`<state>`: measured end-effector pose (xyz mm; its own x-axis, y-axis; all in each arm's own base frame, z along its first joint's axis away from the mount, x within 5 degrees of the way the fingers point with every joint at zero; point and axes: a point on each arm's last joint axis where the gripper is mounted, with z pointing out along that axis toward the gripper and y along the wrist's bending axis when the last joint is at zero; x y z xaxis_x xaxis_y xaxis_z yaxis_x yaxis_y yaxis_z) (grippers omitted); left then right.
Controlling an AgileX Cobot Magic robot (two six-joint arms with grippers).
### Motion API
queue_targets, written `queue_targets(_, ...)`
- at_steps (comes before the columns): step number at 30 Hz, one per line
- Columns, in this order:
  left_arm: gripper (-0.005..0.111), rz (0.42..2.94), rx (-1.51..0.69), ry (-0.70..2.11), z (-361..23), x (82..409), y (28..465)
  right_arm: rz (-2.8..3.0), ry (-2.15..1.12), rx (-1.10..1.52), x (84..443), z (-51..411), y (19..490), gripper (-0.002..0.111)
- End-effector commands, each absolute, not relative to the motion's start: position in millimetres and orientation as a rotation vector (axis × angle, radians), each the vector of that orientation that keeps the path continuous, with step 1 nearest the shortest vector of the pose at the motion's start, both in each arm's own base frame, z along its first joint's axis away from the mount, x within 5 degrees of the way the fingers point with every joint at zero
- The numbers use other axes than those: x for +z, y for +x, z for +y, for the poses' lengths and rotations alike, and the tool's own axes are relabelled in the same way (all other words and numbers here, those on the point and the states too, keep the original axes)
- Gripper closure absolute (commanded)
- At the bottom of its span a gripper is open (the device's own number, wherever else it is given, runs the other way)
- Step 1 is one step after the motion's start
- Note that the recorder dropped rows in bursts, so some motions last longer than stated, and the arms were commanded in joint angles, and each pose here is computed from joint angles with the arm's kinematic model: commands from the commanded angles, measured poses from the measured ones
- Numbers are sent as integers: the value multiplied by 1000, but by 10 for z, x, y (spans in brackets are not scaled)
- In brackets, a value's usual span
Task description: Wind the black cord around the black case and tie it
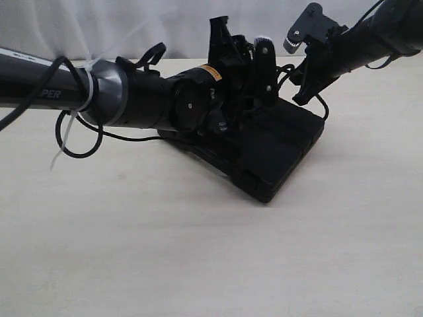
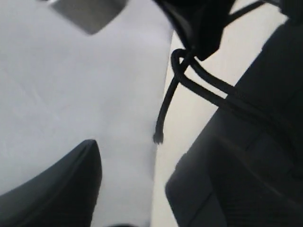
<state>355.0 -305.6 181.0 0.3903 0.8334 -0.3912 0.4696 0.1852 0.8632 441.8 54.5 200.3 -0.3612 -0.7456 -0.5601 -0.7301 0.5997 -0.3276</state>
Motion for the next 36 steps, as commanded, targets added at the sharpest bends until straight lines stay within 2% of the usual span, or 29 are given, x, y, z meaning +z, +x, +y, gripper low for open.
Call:
queue_targets(1,45,953,540,1630,-2982,1630,3693,2108,-1246,-38,1998,558,4392,104)
queue_targets(8,45,928,642,1456,-2679,1349,4014,1900,-1301,42,2090,690,4422,104)
queue_targets(15,45,900,445,1211,-2728,1426,4024,1766,-1425,101,2114,772,4379,104)
queue_targets(18,46,918,343,1189,-2784,1473,4036,1764,-1427,113,2114,779,4373,104)
queue_targets(19,50,939,312,1207,-2804,1466,4043,1765,-1423,118,2116,781,4372,104)
queue_targets(21,65,990,291,1267,-2823,1424,4062,1764,-1426,124,2116,784,4369,104)
queue_targets(24,99,1054,310,1343,-2812,1355,4084,1779,-1409,140,2115,787,4365,104)
queue_targets(25,107,1079,323,1348,-2793,1343,4100,1777,-1415,152,2114,793,4358,104)
queue_targets(28,107,1124,382,1351,-2747,1319,4131,1774,-1426,175,2112,804,4343,103)
queue_targets(31,107,1137,427,1358,-2720,1311,4147,1773,-1432,176,2118,804,4337,88)
queue_targets(36,107,1182,423,1395,-2706,1268,4143,1768,-1430,153,2249,792,4298,49)
